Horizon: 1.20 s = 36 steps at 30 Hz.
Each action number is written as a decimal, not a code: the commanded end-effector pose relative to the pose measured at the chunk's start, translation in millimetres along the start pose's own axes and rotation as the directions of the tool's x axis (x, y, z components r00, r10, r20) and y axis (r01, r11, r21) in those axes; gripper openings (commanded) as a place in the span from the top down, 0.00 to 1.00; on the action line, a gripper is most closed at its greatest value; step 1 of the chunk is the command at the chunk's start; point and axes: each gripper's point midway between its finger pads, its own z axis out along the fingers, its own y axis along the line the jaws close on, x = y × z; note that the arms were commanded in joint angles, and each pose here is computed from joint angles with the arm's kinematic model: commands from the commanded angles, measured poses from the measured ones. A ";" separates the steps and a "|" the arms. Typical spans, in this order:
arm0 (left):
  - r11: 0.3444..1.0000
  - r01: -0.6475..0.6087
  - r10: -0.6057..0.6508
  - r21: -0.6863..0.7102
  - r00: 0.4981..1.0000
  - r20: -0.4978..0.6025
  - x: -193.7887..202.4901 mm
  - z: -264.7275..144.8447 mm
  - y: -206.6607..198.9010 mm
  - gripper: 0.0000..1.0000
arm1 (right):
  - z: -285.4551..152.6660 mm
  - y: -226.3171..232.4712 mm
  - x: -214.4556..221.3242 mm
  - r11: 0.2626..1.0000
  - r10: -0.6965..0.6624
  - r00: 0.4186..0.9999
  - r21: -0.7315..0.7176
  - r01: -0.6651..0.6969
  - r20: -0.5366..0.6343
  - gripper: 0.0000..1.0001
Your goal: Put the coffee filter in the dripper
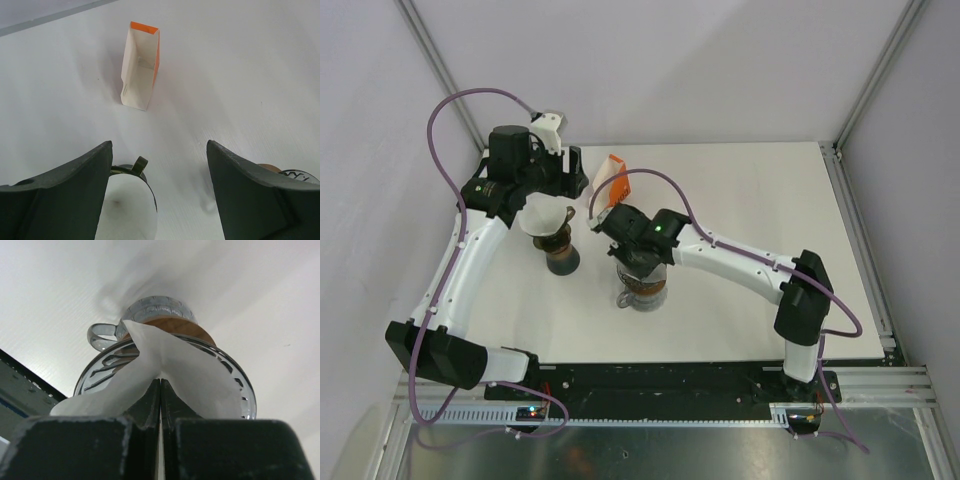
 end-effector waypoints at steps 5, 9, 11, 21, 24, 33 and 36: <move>1.000 -0.030 0.030 -0.006 0.998 0.051 -14.6 -5.7 3.1 0.19 | -33.8 -13.4 -25.0 0.997 0.002 0.996 0.076 -0.009 0.094 1.00; 1.000 -0.029 0.029 -0.005 0.998 0.051 -14.5 -5.4 3.2 0.19 | -44.6 -17.5 -31.5 0.995 0.003 0.993 0.094 -0.014 0.118 1.00; 1.000 -0.030 0.030 -0.007 0.998 0.053 -15.1 -5.9 3.2 0.19 | -54.5 -18.3 -38.5 0.995 0.000 0.989 0.095 -0.014 0.146 1.00; 0.999 -0.034 0.035 -0.021 0.998 0.057 -15.3 -9.0 5.6 0.19 | -116.4 -32.5 -68.4 0.997 0.022 0.941 0.057 -0.044 0.338 1.00; 0.999 -0.037 0.039 -0.029 0.997 0.070 -19.3 -12.7 6.3 0.19 | -137.1 -62.2 -78.4 0.992 0.081 0.901 0.057 -0.116 0.427 1.00; 0.987 -0.004 0.025 -0.160 0.991 0.129 -35.1 -38.6 51.7 0.17 | -173.0 -225.2 -32.6 0.835 0.379 0.612 0.028 -0.549 0.694 0.95; 0.969 0.045 -0.008 -0.243 0.989 0.148 -36.7 -52.2 88.6 0.16 | -172.9 -274.7 4.7 0.738 0.433 0.524 0.047 -0.674 0.733 0.75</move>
